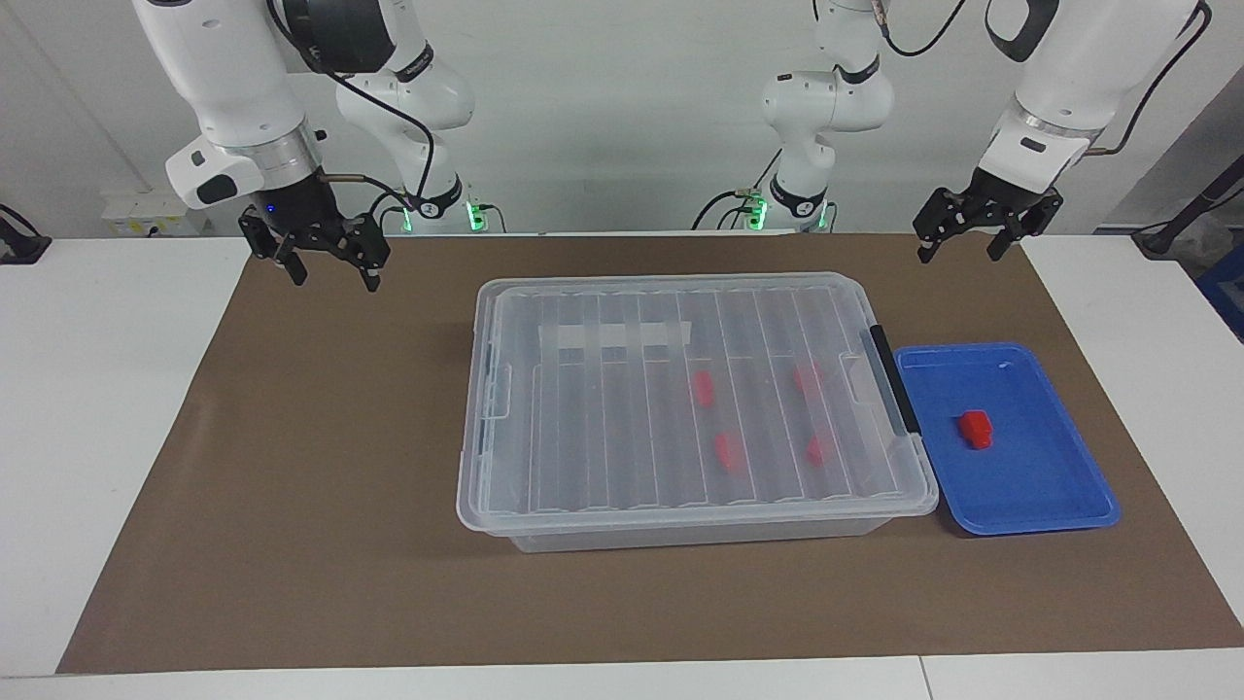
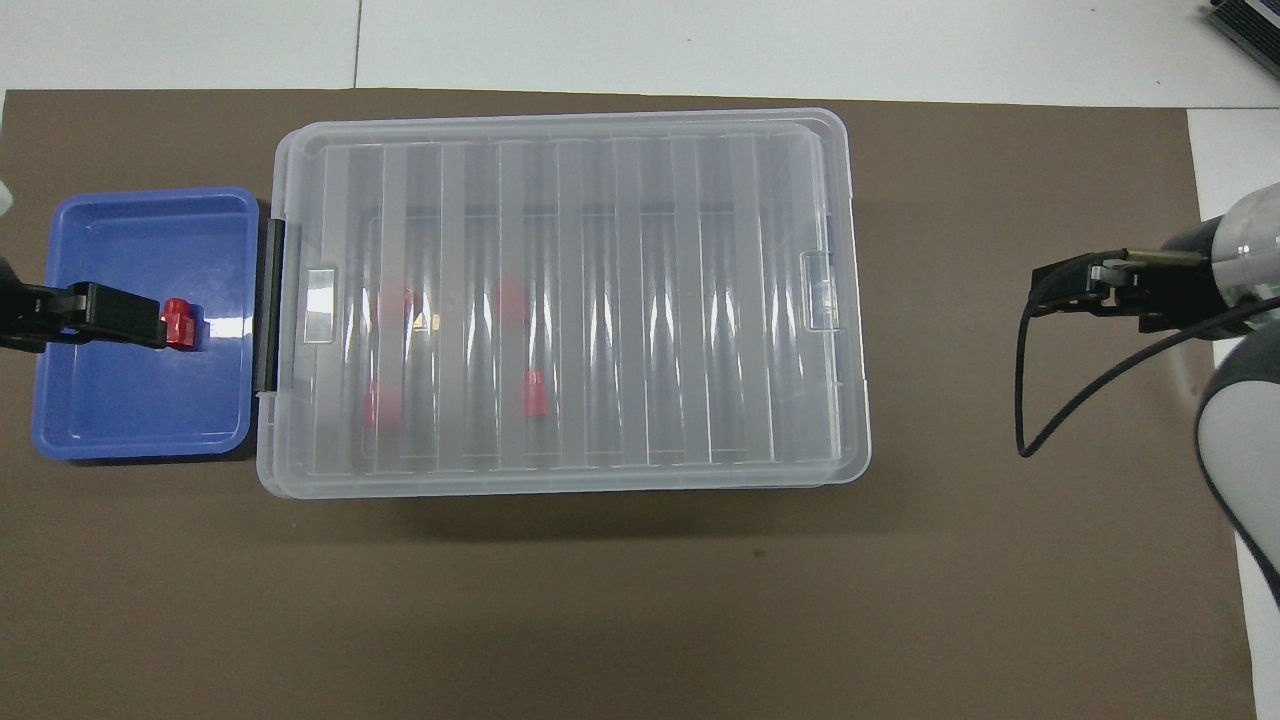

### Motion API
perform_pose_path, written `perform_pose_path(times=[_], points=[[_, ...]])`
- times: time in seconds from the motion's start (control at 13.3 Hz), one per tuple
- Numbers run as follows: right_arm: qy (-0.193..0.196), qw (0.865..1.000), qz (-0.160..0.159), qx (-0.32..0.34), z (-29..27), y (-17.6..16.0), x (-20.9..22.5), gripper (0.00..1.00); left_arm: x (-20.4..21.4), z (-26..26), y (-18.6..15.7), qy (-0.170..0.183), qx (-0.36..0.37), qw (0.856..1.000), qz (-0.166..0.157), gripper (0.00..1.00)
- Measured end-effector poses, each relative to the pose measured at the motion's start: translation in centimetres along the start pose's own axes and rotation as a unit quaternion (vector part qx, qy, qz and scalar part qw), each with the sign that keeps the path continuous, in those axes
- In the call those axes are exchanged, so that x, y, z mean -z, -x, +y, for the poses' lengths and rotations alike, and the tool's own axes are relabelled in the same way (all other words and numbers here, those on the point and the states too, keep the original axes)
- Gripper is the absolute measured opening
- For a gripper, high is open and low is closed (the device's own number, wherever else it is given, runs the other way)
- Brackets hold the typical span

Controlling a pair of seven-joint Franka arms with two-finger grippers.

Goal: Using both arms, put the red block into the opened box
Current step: 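Reach the right gripper to the near edge of the clear lid, then grasp the edge of the clear lid with the right gripper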

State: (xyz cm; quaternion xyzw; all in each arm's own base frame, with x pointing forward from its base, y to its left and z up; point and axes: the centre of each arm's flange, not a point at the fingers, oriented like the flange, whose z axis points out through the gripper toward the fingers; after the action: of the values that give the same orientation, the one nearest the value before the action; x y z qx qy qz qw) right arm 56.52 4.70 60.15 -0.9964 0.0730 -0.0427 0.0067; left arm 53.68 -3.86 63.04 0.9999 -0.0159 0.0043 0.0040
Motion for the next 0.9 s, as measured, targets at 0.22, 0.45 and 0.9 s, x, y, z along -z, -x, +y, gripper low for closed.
perform_pose_path(times=[0.22, 0.45, 0.9], points=[[-0.011, 1.000, 0.024, 0.009, -2.9, -1.8, -3.4, 0.99, 0.0, 0.0, 0.0, 0.000, 0.000, 1.000, 0.000, 1.00], [-0.021, 0.999, 0.034, 0.013, -6.3, -3.2, -7.4, 0.99, 0.0, 0.0, 0.0, 0.000, 0.000, 1.000, 0.000, 1.00], [-0.014, 0.999, 0.021, 0.040, -10.1, -3.4, -12.7, 0.98, 0.0, 0.0, 0.0, 0.000, 0.000, 1.000, 0.000, 1.00]])
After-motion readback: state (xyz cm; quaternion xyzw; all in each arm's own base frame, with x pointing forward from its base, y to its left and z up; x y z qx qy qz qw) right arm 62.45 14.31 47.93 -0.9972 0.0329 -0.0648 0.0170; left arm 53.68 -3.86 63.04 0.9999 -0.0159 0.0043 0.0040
